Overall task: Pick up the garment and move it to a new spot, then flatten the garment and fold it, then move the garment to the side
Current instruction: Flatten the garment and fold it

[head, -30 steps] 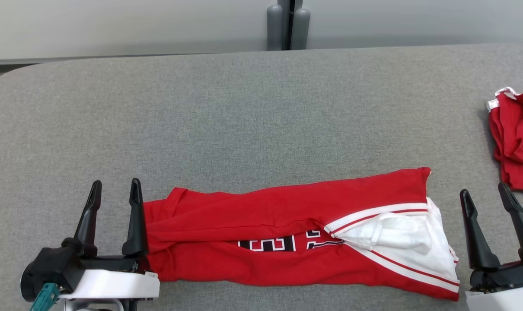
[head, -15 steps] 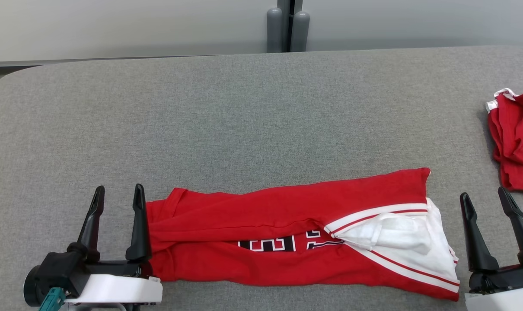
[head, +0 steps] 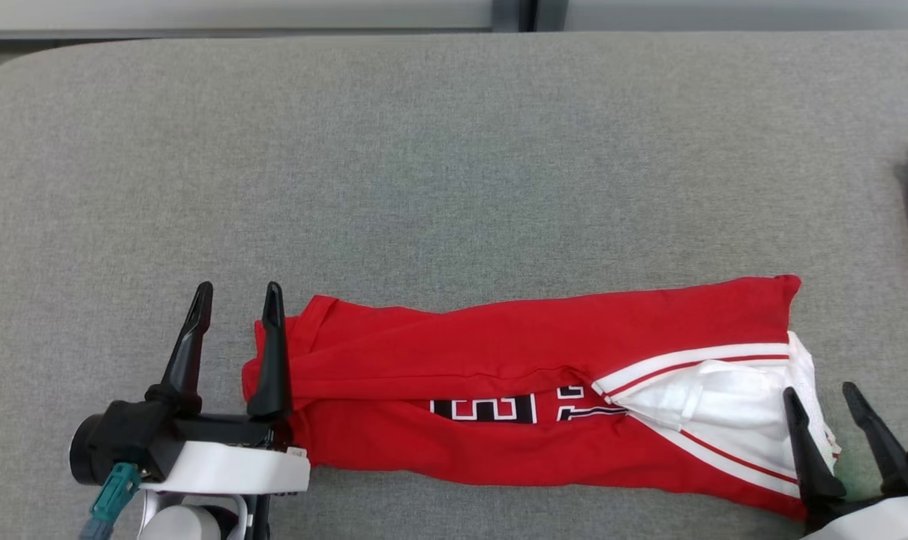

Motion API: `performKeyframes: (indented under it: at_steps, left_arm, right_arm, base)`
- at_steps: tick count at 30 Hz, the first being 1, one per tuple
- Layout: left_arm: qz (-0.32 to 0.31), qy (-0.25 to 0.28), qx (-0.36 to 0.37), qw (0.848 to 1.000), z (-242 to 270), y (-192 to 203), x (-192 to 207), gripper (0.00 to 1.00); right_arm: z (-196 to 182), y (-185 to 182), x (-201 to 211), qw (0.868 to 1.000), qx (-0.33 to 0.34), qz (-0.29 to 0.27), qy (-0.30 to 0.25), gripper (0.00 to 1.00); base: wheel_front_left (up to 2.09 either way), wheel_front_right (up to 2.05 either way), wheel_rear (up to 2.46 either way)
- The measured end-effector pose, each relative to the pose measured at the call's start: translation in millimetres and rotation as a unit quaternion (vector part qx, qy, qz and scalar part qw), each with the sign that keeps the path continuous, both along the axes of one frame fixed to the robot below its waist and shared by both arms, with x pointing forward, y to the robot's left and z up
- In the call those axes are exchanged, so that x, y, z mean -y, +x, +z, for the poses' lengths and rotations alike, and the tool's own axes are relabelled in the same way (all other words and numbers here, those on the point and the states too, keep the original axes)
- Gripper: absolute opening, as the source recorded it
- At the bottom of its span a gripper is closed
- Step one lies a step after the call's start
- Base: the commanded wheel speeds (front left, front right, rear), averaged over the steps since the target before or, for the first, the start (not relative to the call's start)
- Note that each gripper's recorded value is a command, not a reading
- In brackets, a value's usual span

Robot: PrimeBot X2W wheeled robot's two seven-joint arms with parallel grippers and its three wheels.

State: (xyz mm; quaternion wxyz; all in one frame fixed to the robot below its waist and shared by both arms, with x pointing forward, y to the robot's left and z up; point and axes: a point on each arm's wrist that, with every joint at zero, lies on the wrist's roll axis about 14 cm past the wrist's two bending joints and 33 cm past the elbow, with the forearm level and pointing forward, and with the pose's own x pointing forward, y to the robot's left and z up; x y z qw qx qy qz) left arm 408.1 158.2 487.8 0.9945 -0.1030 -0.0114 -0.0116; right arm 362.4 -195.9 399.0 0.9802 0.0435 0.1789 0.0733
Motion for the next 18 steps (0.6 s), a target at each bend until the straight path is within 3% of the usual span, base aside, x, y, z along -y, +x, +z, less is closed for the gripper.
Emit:
performKeyframes:
  at_steps: [6,10,11,13,18]
  left_arm:
    - [0.007,-0.001,-0.017,1.0,-15,8,-4,1.0]
    - [0.01,0.004,-0.019,1.0,-17,10,-7,1.0]
    - [0.01,0.008,-0.017,1.0,-16,11,-7,1.0]
    - [0.007,0.011,-0.012,1.0,-13,12,-7,1.0]
    - [0.009,0.012,-0.007,1.0,-10,14,-7,1.0]
  right_arm:
    - [-42,-4,-13,0.997,-0.073,0.012,0.011,1.0]
    - [-50,-2,-20,0.995,-0.093,0.026,0.012,1.0]
    - [-51,-2,-21,0.995,-0.099,0.03,0.012,0.78]
    - [-53,-4,-23,0.993,-0.112,0.033,0.014,0.0]
    - [-48,-3,-24,0.992,-0.119,0.029,0.023,0.0]
  base:
    - [0.0,0.0,0.0]
    - [0.0,0.0,0.0]
    - [0.0,0.0,0.0]
    - [0.0,0.0,0.0]
    - [0.0,0.0,0.0]
